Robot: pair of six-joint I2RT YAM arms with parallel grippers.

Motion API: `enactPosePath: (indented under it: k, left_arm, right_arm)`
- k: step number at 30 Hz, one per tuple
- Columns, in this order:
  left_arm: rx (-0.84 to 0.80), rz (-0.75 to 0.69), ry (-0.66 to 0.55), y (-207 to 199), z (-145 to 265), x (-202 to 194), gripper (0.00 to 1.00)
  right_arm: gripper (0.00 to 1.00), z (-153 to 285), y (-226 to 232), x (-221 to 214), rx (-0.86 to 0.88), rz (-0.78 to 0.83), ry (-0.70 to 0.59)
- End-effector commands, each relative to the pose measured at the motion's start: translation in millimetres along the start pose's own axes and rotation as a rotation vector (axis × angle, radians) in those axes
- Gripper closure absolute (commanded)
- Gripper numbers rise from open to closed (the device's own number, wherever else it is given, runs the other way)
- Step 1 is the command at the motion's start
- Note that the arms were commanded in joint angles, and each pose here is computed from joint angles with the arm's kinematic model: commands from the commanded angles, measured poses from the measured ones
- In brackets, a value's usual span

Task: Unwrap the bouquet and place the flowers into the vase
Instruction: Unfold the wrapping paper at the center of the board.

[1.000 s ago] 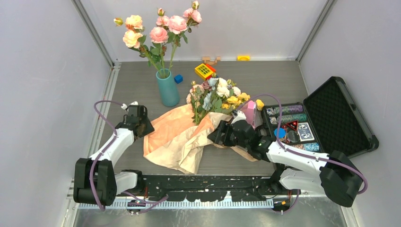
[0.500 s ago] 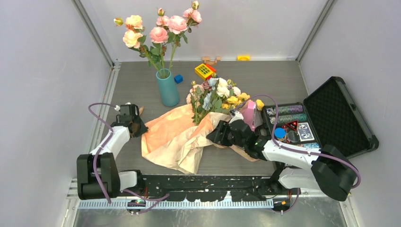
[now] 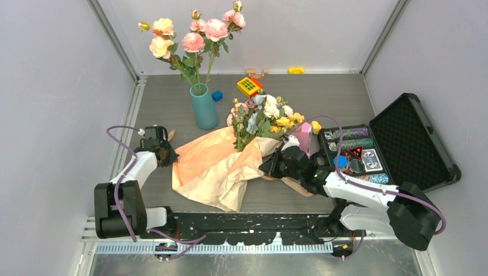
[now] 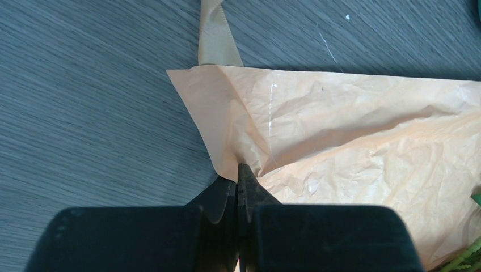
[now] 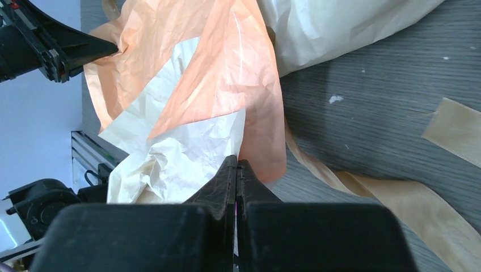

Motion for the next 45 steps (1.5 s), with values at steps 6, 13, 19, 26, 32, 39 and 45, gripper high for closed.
enactPosePath:
  k: [6, 13, 19, 26, 32, 39, 45]
  left_arm:
    - [0.01, 0.052, -0.057, 5.5, -0.1, 23.7, 1.0]
    - [0.03, 0.11, -0.08, 16.5, -2.2, 32.2, 1.0]
    - [0.036, 0.142, -0.079, 21.2, -7.3, 40.1, 1.0]
    - [0.046, 0.179, -0.084, 26.6, -13.5, 41.4, 1.0]
    - [0.054, 0.184, -0.079, 29.8, -16.8, 39.5, 1.0]
    - [-0.004, 0.168, -0.06, 22.3, -9.4, 44.1, 0.94]
    - [-0.078, 0.14, -0.093, 7.2, 20.5, 62.3, 0.35]
  right_arm:
    - [1.0, 40.8, -35.2, 21.2, -0.253, 0.045, -0.128]
    - [1.0, 84.1, -71.4, 46.2, -0.483, 0.025, -0.316]
    - [1.0, 105.9, -96.8, 57.5, -0.61, -0.038, -0.422]
    - [1.0, 104.4, -122.0, 48.7, -0.725, -0.157, -0.408]
    - [1.0, 101.5, -136.1, 40.4, -0.79, -0.195, -0.403]
    - [0.62, 119.3, -131.1, 54.0, -0.794, -0.18, -0.477]
    - [0.37, 134.0, -82.8, 82.5, -0.609, -0.027, -0.465]
Point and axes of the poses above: each gripper's point midway between its finger pads, its own z axis back along the fingers, its own y axis along the line the jaws close on, x = y × z, the point moved 4 cm from there along z, back along the fingers, and after that the axes turned 5 degrees about -z, right-handed, at the moved point
